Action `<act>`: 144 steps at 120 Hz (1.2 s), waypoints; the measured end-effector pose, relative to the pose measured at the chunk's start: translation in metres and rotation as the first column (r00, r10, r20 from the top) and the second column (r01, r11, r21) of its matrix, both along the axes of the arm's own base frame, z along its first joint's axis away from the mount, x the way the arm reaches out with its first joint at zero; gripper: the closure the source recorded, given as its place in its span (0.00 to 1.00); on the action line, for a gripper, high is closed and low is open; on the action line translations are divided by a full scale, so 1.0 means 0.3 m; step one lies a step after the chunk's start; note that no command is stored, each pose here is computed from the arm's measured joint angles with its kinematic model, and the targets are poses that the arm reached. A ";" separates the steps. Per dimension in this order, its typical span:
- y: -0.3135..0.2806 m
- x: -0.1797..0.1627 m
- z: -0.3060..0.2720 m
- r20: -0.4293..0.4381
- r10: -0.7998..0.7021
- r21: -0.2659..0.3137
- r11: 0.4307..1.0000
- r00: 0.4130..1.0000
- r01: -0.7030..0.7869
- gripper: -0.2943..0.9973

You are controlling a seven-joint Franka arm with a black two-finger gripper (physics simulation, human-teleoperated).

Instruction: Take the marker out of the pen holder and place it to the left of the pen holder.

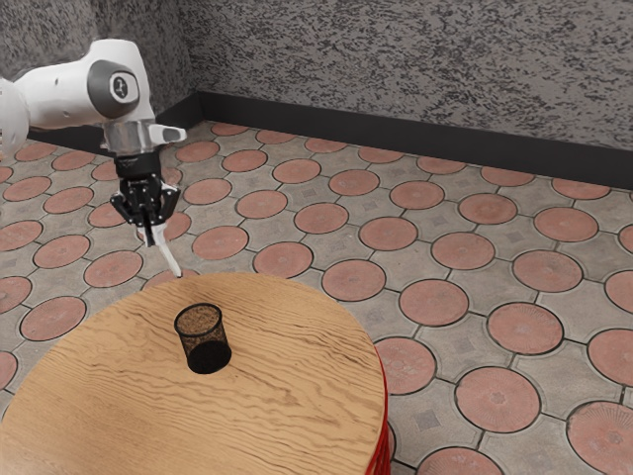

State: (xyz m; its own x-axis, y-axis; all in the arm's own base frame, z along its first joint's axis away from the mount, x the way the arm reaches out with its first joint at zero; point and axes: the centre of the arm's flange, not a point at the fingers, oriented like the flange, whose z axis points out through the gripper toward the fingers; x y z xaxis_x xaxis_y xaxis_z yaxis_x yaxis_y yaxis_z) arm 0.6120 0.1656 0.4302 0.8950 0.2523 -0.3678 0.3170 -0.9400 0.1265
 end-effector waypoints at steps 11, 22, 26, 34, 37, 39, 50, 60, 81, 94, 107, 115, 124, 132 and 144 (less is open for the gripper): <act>0.080 -0.081 -0.179 -0.012 0.068 -0.033 0.997 0.998 -0.069 0.83; 0.105 -0.086 -0.288 0.070 0.111 -0.059 0.993 0.991 -0.107 0.82; 0.113 -0.073 -0.303 0.111 0.121 -0.062 0.991 0.986 -0.115 0.82; 0.137 -0.046 -0.332 0.188 0.137 -0.068 0.990 0.973 -0.126 0.82; 0.150 -0.040 -0.346 0.209 0.140 -0.069 0.989 0.968 -0.129 0.82; 0.157 -0.036 -0.356 0.221 0.142 -0.069 0.989 0.965 -0.130 0.82; 0.201 -0.055 -0.422 0.256 0.143 -0.070 0.989 0.956 -0.130 0.79; 0.233 -0.106 -0.486 0.257 0.136 -0.077 0.990 0.957 -0.120 0.72; 0.254 -0.160 -0.549 0.268 0.085 -0.094 0.994 0.960 -0.062 0.60; 0.259 -0.177 -0.561 0.271 0.049 -0.105 0.994 0.961 -0.021 0.65; 0.270 -0.230 -0.611 0.242 0.031 -0.125 0.992 0.970 0.000 0.73; 0.261 -0.235 -0.619 0.241 0.008 -0.132 0.991 0.971 0.024 0.75; 0.230 -0.211 -0.547 0.277 -0.035 -0.120 0.990 0.960 0.071 0.68; 0.173 -0.182 -0.384 0.342 -0.093 -0.090 0.987 0.935 0.132 0.57; -0.015 -0.127 -0.046 0.427 -0.245 0.007 0.963 0.870 0.268 0.44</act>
